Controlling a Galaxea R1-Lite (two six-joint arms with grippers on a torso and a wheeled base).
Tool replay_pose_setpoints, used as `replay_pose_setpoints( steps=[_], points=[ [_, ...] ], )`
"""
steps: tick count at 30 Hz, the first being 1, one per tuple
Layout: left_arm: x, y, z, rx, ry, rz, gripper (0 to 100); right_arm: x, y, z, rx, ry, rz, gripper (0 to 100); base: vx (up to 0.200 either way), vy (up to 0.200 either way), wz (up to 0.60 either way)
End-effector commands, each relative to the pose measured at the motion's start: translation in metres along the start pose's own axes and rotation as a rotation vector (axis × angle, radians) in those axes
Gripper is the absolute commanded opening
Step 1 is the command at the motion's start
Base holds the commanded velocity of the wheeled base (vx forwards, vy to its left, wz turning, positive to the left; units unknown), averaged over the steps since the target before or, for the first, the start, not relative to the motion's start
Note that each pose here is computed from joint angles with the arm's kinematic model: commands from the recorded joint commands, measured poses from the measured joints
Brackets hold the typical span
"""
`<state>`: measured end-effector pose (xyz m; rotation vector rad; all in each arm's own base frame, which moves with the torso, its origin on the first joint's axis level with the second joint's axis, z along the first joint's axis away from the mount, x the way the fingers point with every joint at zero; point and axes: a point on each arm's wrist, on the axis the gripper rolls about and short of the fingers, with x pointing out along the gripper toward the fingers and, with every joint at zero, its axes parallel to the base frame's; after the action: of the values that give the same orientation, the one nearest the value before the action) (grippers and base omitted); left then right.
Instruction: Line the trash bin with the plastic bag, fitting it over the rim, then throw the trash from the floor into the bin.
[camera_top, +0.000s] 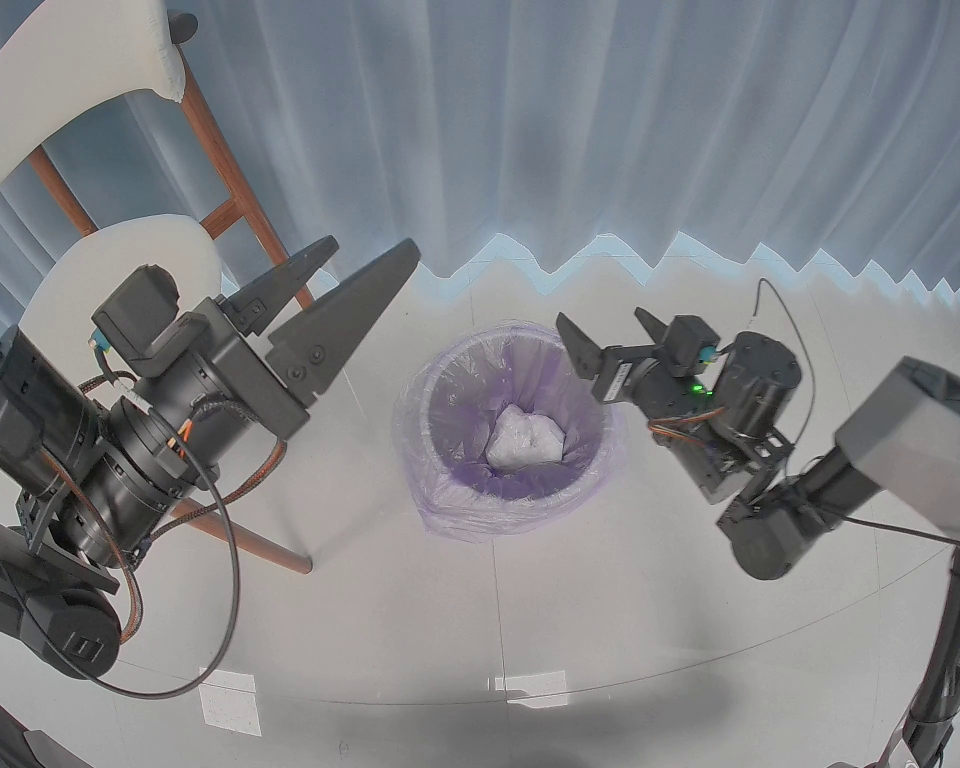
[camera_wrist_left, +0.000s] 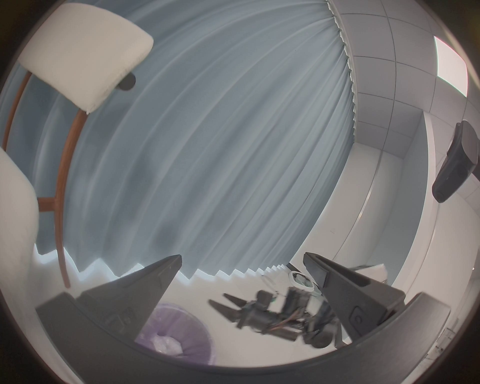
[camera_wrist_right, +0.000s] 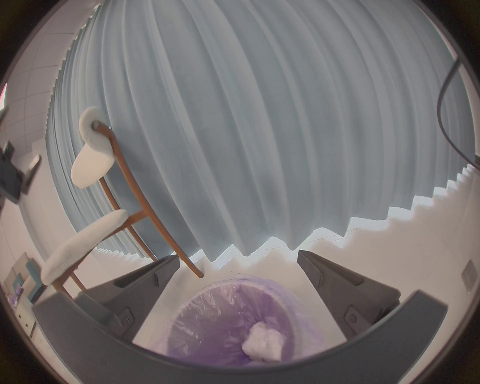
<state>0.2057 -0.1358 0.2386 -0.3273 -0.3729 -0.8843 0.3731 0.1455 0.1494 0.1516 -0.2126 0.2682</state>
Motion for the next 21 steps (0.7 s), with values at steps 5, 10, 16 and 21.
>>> replay_pose_setpoints(
  steps=[5,10,16,21],
  points=[
    [-0.071,-0.026,0.061,0.094,-0.087,0.172,100,-0.214,-0.029,0.128,-0.057,-0.080,-0.109,100,0.000,0.000,0.00],
    [-0.130,-0.041,0.078,0.137,-0.079,0.288,100,-0.281,-0.033,0.141,-0.069,-0.064,-0.145,100,0.000,0.000,0.00],
    [-0.191,-0.071,0.090,0.193,-0.070,0.405,100,-0.345,-0.033,0.145,-0.063,-0.048,-0.179,100,0.000,0.000,0.00],
    [-0.238,-0.101,0.076,0.219,-0.013,0.477,100,-0.391,-0.034,0.130,-0.066,-0.027,-0.205,100,0.000,0.000,0.00]
  ],
)
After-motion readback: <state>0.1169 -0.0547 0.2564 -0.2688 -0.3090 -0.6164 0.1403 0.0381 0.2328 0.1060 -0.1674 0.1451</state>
